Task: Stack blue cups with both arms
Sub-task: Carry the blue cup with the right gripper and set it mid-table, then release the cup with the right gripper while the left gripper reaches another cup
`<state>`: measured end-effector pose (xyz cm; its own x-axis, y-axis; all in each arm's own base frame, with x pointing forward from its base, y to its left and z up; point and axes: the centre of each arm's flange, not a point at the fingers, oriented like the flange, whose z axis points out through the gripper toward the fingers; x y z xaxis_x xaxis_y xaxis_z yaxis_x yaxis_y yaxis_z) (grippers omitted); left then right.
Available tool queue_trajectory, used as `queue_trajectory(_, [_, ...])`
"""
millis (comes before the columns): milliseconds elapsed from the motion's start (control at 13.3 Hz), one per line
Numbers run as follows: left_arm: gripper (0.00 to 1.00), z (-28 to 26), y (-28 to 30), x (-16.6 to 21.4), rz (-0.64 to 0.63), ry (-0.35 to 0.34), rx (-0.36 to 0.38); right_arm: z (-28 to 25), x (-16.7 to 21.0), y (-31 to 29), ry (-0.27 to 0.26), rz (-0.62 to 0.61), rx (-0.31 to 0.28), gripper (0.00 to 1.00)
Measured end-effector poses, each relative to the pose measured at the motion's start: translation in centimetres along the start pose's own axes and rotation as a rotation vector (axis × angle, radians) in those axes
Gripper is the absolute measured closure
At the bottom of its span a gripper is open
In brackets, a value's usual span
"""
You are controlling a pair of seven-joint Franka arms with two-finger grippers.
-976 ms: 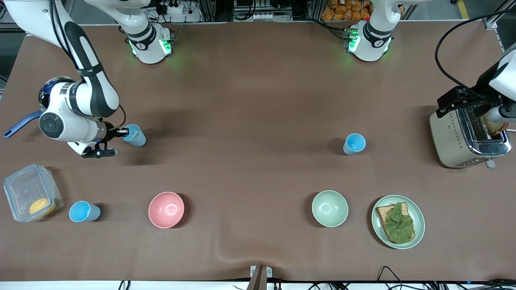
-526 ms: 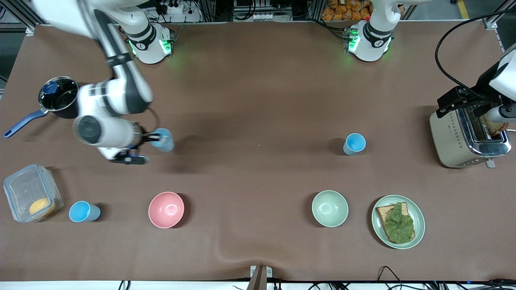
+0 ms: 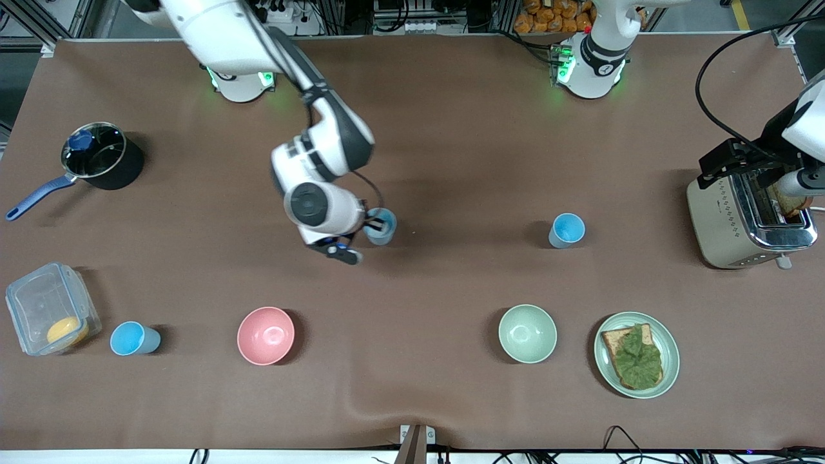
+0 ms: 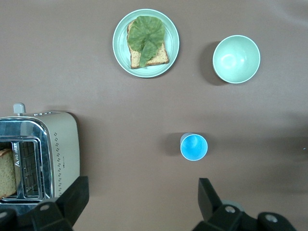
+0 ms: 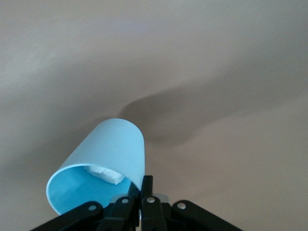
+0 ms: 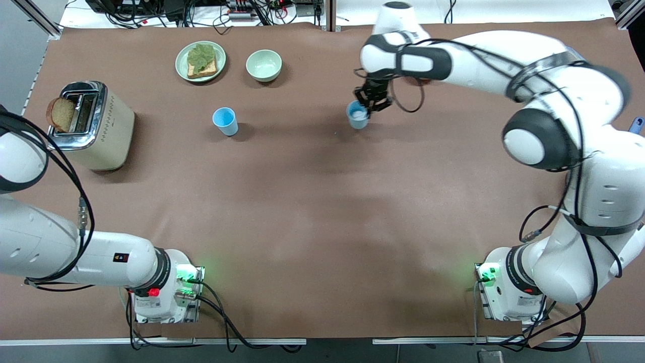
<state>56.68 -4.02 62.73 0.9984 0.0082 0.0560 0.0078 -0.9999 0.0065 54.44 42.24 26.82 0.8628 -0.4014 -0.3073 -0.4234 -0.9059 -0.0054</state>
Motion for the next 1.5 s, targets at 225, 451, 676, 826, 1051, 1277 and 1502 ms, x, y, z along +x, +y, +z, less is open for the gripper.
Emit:
queue_trajectory(225, [0.00, 0.0, 0.0, 0.0, 0.000, 0.000, 0.000, 2.6, -4.0, -4.7, 0.026, 0.021, 0.063, 0.97])
queue_trajectory(451, [0.00, 0.0, 0.2, 0.0, 0.003, 0.000, 0.000, 4.6, -6.9, -6.8, 0.027, 0.014, 0.097, 0.97])
queue_trajectory(676, [0.00, 0.0, 0.4, 0.0, 0.007, 0.000, 0.000, 5.4, -7.9, -7.5, 0.033, 0.004, 0.114, 0.97])
queue_trajectory(826, [0.00, 0.1, 0.6, 0.0, 0.010, -0.001, 0.000, 5.3, -7.7, -7.6, 0.037, 0.006, 0.122, 0.83])
queue_trajectory(1051, [0.00, 1.1, 1.2, 0.6, 0.024, -0.006, 0.000, 2.4, -6.4, -8.0, 0.042, 0.018, 0.146, 0.49])
queue_trajectory(1277, [0.00, 2.9, 2.1, 1.2, 0.049, -0.023, 0.029, -3.3, -1.6, -4.6, -0.050, 0.016, 0.047, 0.17])
queue_trajectory(1502, [0.00, 9.7, 2.4, 2.5, 0.057, -0.117, 0.047, -10.2, 3.9, 1.3, -0.088, -0.020, 0.008, 0.00])
